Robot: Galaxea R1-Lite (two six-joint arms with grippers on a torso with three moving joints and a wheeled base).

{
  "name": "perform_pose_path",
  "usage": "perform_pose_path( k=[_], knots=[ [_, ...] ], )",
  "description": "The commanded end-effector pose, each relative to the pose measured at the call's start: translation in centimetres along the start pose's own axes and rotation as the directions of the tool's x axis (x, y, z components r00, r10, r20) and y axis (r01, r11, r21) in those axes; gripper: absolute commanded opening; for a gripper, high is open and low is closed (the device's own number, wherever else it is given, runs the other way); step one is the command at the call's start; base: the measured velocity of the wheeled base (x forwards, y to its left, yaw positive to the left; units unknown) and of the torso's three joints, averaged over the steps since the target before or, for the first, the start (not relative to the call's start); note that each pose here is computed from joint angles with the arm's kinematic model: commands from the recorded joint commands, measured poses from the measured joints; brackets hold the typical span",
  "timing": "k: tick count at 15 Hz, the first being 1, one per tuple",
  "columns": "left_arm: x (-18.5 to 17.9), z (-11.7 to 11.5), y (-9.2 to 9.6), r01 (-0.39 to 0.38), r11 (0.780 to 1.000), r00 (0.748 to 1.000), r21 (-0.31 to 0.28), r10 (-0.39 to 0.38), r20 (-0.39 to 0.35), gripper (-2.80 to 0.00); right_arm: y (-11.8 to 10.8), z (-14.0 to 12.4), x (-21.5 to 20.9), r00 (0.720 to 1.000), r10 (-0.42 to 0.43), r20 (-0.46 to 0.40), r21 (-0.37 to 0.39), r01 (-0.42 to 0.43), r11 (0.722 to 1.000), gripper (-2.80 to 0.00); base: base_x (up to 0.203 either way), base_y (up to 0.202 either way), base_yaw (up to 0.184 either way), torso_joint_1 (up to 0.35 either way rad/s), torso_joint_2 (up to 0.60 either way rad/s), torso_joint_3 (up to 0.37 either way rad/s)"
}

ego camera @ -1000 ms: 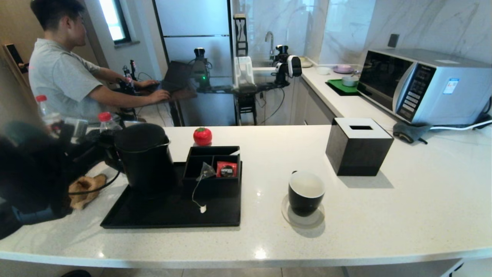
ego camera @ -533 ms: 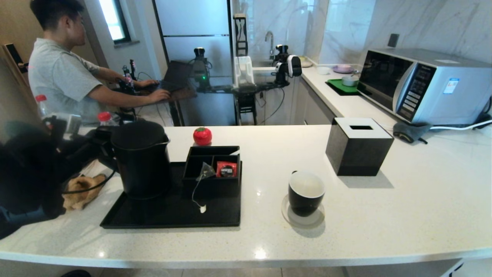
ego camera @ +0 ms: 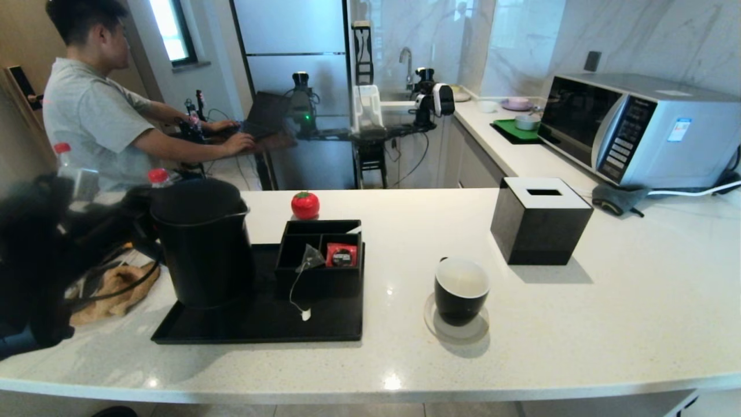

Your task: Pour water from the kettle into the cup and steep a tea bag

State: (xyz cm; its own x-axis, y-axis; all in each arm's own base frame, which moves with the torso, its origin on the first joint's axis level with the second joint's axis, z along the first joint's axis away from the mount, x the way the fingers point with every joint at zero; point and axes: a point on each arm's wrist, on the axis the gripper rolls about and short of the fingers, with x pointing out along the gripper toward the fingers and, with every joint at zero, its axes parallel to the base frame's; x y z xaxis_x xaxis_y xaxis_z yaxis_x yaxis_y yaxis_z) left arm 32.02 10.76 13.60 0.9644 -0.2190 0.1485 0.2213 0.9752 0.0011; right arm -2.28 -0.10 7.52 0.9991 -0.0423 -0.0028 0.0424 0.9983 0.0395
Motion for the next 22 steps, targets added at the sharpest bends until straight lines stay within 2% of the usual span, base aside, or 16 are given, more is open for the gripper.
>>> perform_pose_path(
  k=[1, 9, 13, 22],
  knots=[
    [-0.5, 2.1, -0.6, 0.008, 0.999, 0.997, 0.040, -0.011, 0.076, -2.80, 0.0, 0.0, 0.0, 1.000, 0.001, 0.000, 0.000, -0.001, 1.000, -2.80, 0.000, 0.000, 0.000, 0.000, 0.00, 0.000],
    [-2.0, 4.7, -2.2, 0.024, 0.999, 0.992, 0.022, -0.027, 0.125, -2.80, 0.0, 0.0, 0.0, 1.000, 0.001, 0.000, 0.000, -0.001, 1.000, -2.80, 0.000, 0.000, 0.000, 0.000, 0.00, 0.000],
    [-2.4, 5.1, -2.8, 0.034, 0.999, 0.991, 0.021, -0.037, 0.130, -2.80, 0.0, 0.0, 0.0, 1.000, 0.001, 0.000, 0.000, -0.001, 1.000, -2.80, 0.000, 0.000, 0.000, 0.000, 0.00, 0.000],
    [-1.5, 5.7, -6.4, 0.105, 0.994, 0.987, -0.024, -0.101, 0.125, -2.80, 0.0, 0.0, 0.0, 1.000, 0.001, 0.000, 0.000, -0.001, 1.000, -2.80, 0.000, 0.000, 0.000, 0.000, 0.00, 0.000]
  ],
)
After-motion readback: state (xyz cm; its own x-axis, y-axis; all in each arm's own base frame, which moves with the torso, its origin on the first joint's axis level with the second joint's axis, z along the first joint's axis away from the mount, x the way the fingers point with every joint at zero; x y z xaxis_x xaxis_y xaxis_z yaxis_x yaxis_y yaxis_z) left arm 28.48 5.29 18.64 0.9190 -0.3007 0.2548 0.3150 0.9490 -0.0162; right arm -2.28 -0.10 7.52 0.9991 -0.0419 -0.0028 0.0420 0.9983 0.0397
